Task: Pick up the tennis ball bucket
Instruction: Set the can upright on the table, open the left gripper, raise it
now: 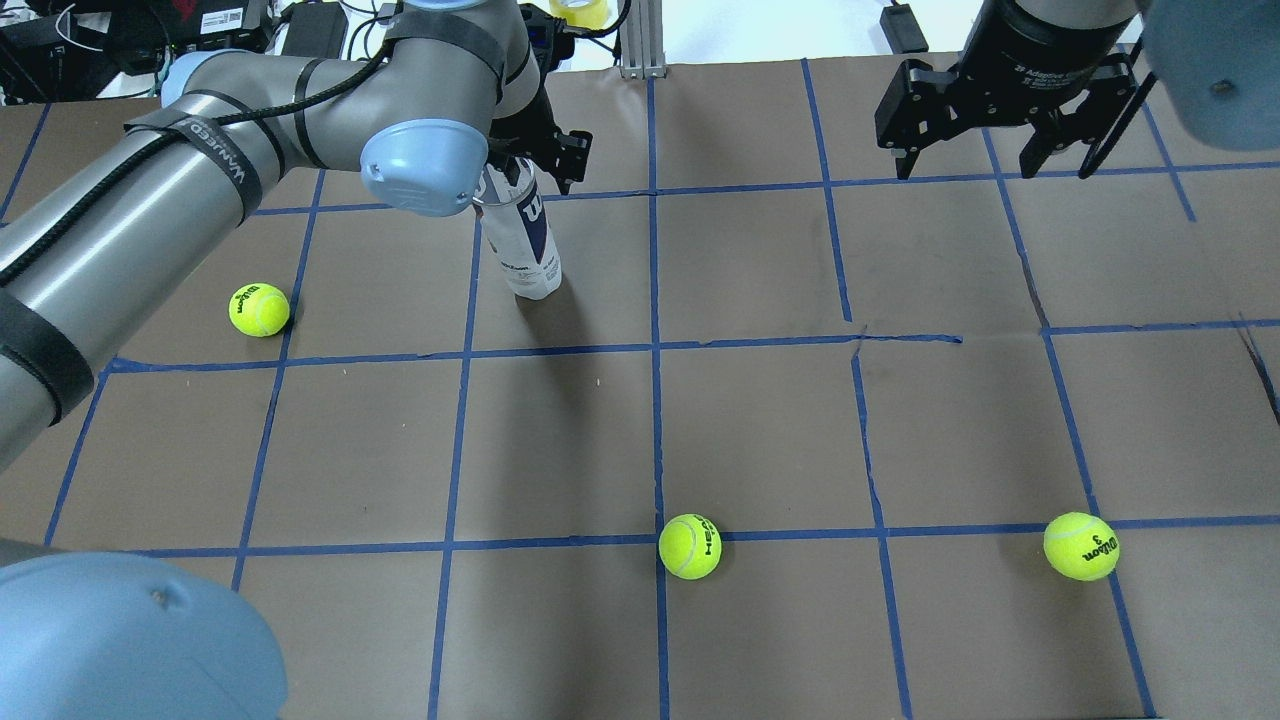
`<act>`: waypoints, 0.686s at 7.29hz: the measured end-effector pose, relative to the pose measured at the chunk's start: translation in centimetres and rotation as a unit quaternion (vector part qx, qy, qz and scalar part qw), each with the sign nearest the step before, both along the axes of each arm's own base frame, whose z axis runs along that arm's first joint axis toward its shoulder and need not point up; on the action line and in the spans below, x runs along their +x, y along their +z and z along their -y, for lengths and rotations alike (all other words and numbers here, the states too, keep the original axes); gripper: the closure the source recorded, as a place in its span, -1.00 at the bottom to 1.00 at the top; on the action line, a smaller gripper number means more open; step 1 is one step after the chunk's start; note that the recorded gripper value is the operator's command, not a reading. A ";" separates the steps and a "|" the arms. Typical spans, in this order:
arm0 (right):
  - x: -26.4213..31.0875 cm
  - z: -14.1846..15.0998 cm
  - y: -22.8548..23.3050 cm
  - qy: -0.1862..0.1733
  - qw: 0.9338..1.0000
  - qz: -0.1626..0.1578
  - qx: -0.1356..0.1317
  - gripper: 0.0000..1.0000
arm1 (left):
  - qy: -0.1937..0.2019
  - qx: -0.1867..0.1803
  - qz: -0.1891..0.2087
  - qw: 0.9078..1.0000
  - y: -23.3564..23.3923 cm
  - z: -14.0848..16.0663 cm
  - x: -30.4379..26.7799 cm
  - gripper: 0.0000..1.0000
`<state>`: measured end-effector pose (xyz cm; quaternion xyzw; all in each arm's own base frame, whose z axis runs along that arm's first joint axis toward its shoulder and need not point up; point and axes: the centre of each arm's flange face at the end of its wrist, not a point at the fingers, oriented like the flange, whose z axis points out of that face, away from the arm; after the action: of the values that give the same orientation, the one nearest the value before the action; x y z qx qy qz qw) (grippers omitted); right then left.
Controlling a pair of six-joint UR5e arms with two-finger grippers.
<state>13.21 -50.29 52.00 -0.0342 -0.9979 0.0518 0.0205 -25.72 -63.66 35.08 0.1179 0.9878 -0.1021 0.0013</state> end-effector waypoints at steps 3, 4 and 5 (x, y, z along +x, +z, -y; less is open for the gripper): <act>0.0 0.0 -0.1 0.001 1.000 0.000 0.001 -1.00 | 0.013 0.022 0.006 1.000 8.0 -2.3 1.6 -1.00; 0.0 0.0 0.0 0.000 1.000 0.000 0.000 -1.00 | 0.034 0.030 0.009 0.999 10.6 -2.7 4.3 -1.00; 0.0 0.0 0.0 0.000 1.000 0.000 0.000 -1.00 | 0.065 0.042 0.010 0.997 12.9 -3.3 8.3 -1.00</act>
<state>13.22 -50.29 51.96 -0.0341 -0.9979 0.0517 0.0206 -17.37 -60.40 47.98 0.0548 0.9967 -0.0592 0.0124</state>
